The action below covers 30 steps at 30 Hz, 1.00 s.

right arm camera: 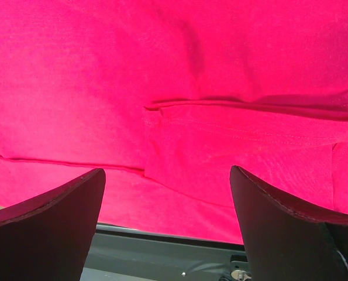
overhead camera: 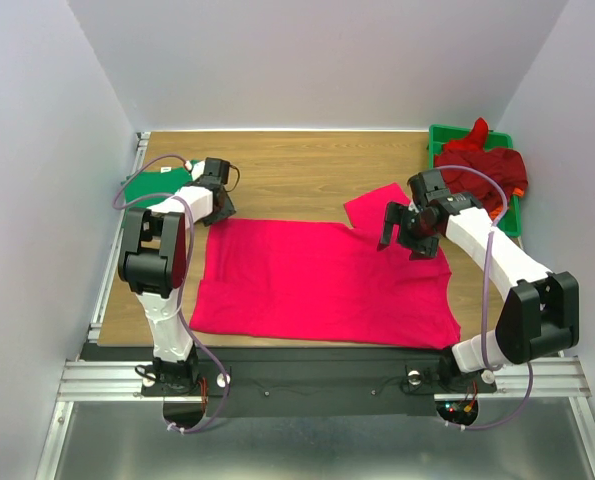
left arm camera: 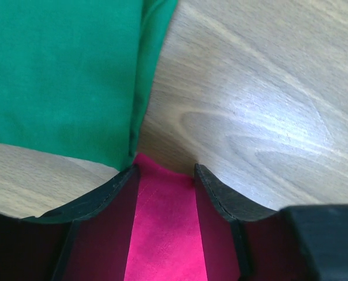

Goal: Fold and stack the t-shirts
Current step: Fold the tshirt

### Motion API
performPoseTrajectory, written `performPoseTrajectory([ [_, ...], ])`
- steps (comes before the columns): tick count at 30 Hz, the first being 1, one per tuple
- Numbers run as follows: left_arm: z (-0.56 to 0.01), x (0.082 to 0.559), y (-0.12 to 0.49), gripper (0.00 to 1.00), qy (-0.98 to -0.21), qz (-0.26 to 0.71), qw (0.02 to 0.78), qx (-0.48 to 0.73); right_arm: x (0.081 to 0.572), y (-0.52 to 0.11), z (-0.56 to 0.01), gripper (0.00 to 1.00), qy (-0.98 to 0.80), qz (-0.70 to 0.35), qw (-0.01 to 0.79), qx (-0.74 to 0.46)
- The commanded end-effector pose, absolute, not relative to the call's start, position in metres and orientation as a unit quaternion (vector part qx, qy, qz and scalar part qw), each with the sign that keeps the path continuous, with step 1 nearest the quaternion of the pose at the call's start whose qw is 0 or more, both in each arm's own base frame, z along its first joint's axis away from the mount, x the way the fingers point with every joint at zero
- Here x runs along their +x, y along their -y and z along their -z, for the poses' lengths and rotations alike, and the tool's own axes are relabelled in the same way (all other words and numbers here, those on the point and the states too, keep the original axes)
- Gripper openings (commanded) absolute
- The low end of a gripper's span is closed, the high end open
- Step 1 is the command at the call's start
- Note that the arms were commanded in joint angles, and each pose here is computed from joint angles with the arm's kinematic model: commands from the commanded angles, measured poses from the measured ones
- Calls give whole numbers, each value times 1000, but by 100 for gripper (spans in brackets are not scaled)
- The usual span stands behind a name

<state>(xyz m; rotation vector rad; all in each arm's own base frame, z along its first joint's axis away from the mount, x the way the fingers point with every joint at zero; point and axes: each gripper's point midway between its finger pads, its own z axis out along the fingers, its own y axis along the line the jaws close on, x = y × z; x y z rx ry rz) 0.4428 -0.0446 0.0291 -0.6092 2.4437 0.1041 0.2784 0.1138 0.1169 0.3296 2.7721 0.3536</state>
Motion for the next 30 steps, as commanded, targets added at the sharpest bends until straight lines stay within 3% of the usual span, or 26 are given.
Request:
performPoseTrajectory([
  [1, -31, 436, 29, 53, -917, -55, 309, -246, 281, -113, -125, 93, -967, -129, 184, 118],
  [8, -31, 434, 25, 49, -917, -56, 309, -245, 295, -108, -124, 93, -969, -109, 194, 110],
  [15, -32, 433, 23, 48, -917, -57, 309, -245, 343, -108, -130, 93, -968, -82, 218, 91],
  [19, -33, 434, 21, 35, -917, -57, 310, -243, 379, -104, -132, 93, -966, -62, 233, 91],
  [22, -34, 436, 23, 19, -919, -53, 309, -237, 409, -101, -133, 93, -963, -44, 249, 94],
  [30, -33, 437, 33, 3, -926, -27, 303, -223, 489, -90, -109, 91, -955, -10, 275, 112],
])
